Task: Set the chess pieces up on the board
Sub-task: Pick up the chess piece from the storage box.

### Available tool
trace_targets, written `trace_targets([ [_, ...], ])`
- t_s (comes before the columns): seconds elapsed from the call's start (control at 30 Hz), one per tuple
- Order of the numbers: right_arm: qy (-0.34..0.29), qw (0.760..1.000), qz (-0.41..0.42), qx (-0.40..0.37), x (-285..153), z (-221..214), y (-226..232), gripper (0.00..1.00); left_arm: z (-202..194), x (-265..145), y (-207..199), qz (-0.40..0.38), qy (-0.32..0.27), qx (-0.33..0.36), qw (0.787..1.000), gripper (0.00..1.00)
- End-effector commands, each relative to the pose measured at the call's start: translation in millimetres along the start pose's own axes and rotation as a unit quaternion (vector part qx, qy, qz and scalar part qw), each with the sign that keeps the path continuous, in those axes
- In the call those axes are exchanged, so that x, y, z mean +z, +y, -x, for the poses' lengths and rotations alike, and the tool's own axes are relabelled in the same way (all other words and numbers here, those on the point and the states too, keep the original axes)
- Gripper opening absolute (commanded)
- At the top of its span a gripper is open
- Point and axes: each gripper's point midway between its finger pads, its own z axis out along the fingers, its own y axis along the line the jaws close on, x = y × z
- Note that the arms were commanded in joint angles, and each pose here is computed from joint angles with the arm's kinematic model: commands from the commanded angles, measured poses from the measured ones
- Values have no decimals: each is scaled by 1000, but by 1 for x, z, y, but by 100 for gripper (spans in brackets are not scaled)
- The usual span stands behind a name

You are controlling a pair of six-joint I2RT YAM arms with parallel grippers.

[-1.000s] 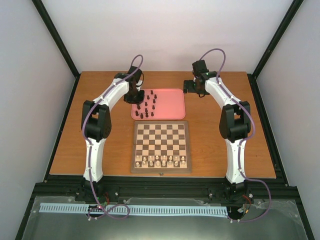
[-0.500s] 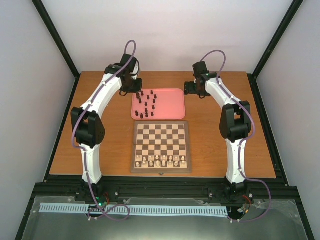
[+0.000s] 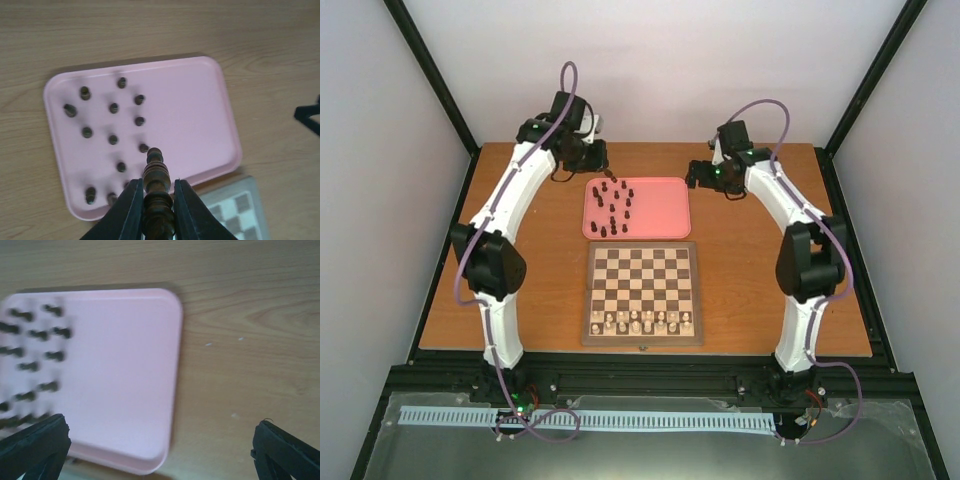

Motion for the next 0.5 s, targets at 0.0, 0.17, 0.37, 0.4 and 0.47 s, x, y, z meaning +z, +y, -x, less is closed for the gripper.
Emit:
trace_targets([
  [0.0,-34,988,154,9,-62,4,52,99,8,-59,-52,-119,-37,-19,992,1],
  [0.17,-32,960,278,-3,-111,-12,92,97,-4,-99,-83,-212,-44,-34,976,1],
  [0.37,-40,924,380,5,-161,-25,116,94,-17,-151,-117,-314,-40,-33,948,1],
  [0.4,-43,915,401,7,-172,-25,117,94,-19,-160,-123,-336,-42,-34,940,1],
  [0.47,-44,899,437,-2,-191,-30,126,93,-19,-174,-133,-375,-46,-36,925,1],
])
